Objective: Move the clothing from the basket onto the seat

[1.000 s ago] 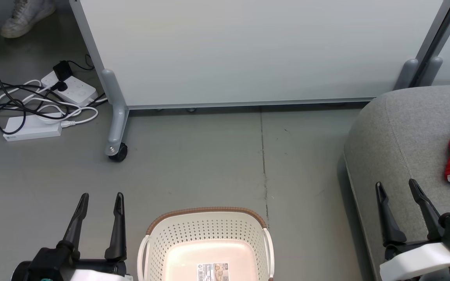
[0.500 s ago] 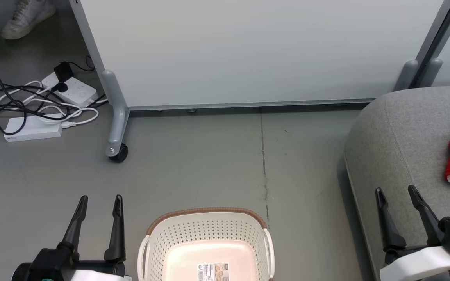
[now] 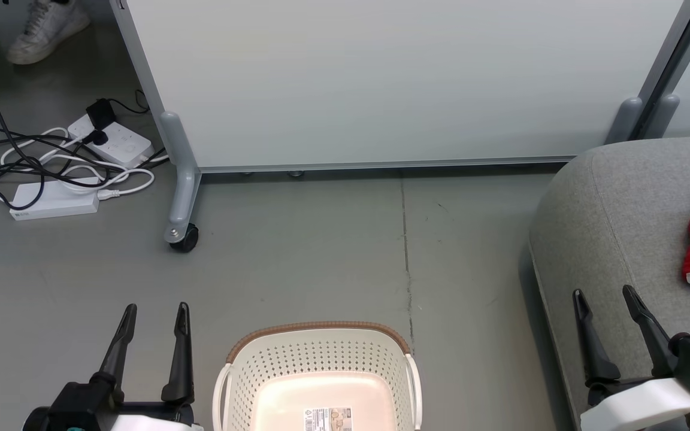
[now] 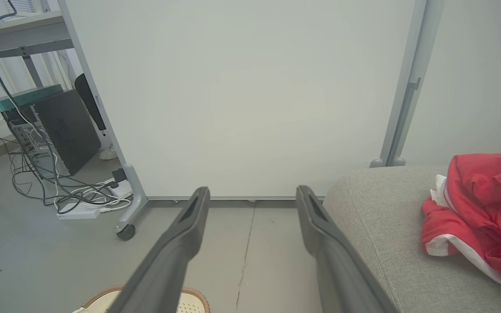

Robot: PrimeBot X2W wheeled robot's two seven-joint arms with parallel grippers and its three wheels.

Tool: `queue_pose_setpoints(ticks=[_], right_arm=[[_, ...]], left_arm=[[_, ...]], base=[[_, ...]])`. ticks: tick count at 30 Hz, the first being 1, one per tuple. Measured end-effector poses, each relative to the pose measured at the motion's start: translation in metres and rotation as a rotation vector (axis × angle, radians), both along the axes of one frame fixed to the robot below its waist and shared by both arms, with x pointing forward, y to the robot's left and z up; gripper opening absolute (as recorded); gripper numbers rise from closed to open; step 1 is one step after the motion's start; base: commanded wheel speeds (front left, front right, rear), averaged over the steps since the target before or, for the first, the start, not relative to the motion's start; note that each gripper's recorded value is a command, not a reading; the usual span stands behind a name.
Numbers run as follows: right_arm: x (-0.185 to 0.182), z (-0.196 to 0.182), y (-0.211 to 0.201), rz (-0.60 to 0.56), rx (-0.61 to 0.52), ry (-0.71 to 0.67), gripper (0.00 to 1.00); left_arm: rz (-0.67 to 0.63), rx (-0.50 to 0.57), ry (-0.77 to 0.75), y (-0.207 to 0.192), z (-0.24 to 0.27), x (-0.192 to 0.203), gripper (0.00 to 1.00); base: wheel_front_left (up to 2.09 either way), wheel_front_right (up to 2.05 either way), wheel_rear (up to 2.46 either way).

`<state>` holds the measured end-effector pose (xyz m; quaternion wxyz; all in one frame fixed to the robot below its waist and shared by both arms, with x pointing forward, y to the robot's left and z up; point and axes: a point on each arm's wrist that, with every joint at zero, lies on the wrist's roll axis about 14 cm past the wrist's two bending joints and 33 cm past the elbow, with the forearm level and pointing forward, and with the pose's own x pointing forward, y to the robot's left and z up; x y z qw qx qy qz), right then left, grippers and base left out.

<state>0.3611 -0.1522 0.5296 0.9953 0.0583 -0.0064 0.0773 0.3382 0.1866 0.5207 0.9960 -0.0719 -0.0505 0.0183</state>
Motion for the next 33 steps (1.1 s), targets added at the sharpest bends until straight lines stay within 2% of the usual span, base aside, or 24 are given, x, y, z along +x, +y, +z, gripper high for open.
queue_pose_setpoints(ticks=[14, 15, 21, 33], right_arm=[[-0.001, 0.003, 0.002, 0.005, 0.009, -0.010, 1.00], [-0.001, 0.004, 0.002, 0.006, 0.009, -0.011, 0.00], [-0.006, -0.019, 0.004, 0.002, 0.028, 0.063, 0.00], [0.002, -0.032, -0.019, -0.068, 0.226, 0.139, 0.00]], left_arm=[[0.001, -0.006, 0.020, 0.000, -0.007, -0.003, 1.00], [0.002, -0.006, 0.022, 0.001, -0.008, -0.003, 0.00], [0.001, -0.025, 0.104, -0.005, -0.033, -0.011, 0.00], [-0.010, -0.243, 0.160, -0.011, -0.044, 0.004, 0.00]], base=[[0.00, 0.00, 0.00], [0.00, 0.00, 0.00], [0.00, 0.00, 0.00], [0.00, 0.00, 0.00]])
